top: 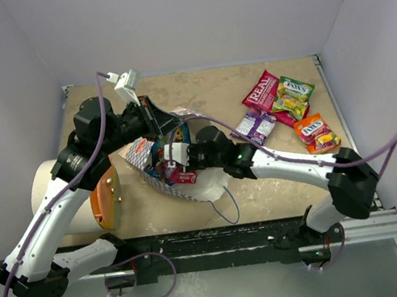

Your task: Take the snacks out of the paper bag

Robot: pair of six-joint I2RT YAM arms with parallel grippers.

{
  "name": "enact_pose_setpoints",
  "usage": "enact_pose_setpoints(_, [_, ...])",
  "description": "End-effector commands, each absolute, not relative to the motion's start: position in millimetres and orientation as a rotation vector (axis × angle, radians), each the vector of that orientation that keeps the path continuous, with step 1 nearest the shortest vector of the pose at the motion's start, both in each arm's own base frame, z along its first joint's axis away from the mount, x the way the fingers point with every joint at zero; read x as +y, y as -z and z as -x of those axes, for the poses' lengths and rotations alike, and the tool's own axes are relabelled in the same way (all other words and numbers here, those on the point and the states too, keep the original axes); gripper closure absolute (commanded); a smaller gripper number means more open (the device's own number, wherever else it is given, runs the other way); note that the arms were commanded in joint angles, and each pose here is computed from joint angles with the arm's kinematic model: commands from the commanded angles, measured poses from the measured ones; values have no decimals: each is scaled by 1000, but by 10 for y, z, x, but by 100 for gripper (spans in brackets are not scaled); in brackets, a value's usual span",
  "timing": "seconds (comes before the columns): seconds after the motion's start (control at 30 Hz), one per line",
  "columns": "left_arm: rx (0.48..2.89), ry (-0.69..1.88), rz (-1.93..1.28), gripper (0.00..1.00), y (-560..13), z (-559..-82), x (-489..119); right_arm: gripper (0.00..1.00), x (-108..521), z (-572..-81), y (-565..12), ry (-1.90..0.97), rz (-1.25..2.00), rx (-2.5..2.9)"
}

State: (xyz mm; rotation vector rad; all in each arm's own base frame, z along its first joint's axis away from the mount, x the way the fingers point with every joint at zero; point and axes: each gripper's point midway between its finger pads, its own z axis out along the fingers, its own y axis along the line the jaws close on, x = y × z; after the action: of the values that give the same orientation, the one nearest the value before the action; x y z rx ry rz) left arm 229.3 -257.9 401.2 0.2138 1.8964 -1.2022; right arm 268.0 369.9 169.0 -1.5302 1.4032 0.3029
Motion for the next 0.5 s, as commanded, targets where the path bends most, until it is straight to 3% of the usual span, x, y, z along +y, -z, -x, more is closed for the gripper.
enact_pose_setpoints(0.0, [1800,1221,-296,100,-4198,-2221,-2581,100,3468,-2352,-1970,-485,1374,1523])
enact_pose_setpoints(0.47, [1907,1158,-310,100,-3839,-2385,-2654,100,2551,-1897,-3565,-629,844,1594])
